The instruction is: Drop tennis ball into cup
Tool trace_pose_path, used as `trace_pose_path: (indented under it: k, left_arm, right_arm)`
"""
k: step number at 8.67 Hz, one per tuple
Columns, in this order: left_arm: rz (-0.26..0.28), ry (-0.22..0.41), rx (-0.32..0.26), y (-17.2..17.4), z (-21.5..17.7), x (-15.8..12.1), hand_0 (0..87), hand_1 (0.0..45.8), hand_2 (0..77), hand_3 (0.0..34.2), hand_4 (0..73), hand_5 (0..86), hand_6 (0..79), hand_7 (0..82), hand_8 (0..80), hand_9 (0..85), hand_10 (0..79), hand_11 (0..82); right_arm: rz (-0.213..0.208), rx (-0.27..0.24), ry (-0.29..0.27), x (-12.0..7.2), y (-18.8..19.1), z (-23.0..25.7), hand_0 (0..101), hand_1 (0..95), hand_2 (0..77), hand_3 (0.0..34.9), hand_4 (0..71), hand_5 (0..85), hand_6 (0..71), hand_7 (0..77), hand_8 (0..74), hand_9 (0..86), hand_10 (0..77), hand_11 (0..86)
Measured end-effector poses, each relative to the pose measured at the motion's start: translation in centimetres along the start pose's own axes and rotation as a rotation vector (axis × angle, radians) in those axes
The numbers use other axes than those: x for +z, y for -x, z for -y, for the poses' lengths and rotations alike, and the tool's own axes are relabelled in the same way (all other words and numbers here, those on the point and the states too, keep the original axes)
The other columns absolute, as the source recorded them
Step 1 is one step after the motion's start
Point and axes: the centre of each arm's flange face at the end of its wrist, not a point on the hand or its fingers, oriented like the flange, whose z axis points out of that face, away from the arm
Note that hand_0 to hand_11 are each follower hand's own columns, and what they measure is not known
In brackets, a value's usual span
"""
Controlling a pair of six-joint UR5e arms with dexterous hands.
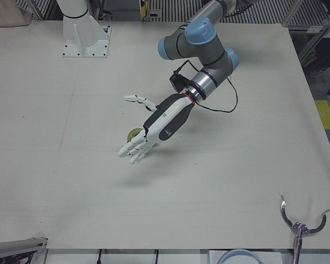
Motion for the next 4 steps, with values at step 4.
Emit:
trace_pose_path:
  k: [4]
  left_arm:
    - [-0.071, 0.001, 0.002, -4.9, -3.5, -0.6, 32.8, 9.3, 22.4, 0.0, 8.7, 0.5, 0.0, 16.9, 0.0, 1.6, 0.0, 0.0]
  right_arm:
    - [0.000, 0.000, 0.001, 0.0, 0.0, 0.0, 0, 0.5, 0.5, 0.0, 0.0, 0.0, 0.0, 0.0, 0.0, 0.0, 0.0, 0.5]
